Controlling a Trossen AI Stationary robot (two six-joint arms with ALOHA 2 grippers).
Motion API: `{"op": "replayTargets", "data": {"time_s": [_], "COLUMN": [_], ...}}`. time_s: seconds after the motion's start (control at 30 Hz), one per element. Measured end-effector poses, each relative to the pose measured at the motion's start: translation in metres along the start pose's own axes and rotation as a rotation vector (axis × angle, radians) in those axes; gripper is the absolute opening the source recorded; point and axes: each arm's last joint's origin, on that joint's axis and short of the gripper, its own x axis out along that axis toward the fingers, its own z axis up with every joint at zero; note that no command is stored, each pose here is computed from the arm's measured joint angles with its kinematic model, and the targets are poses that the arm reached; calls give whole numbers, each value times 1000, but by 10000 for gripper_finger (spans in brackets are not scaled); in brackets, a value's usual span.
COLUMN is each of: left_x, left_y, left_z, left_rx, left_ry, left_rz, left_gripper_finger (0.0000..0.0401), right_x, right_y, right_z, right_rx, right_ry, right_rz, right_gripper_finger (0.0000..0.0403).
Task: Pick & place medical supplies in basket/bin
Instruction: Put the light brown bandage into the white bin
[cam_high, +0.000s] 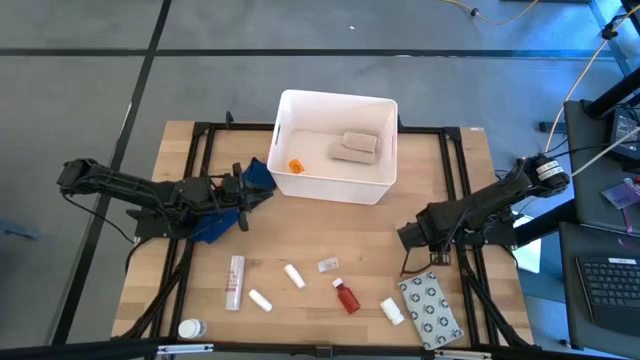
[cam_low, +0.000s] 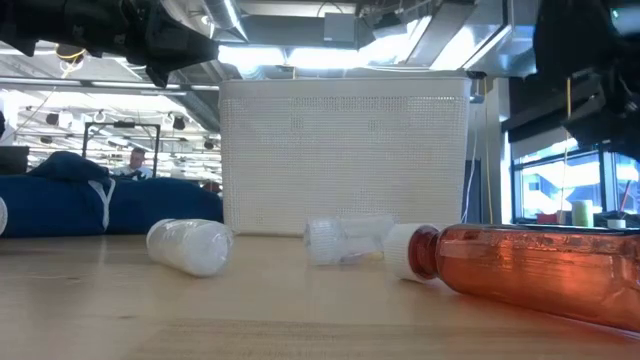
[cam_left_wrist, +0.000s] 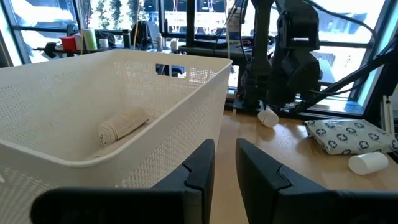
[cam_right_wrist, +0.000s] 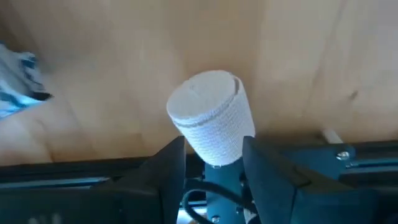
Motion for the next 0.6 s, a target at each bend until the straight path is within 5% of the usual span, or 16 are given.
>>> {"op": "replayTargets", "data": {"time_s": [0.3, 0.6], "left_x": [0, 0], "left_y": [0, 0], "left_z": [0, 0], "left_rx": [0, 0], "left_ry": [0, 0], "left_rz": [1, 2], "left_gripper_finger": [59, 59], "right_x": [21, 12], "right_y": [-2, 1], "right_z": [1, 7], "right_rx": [0, 13], "right_ry": [-36, -78], "right_rz": [16, 36], "right_gripper_finger": [143, 11]}}
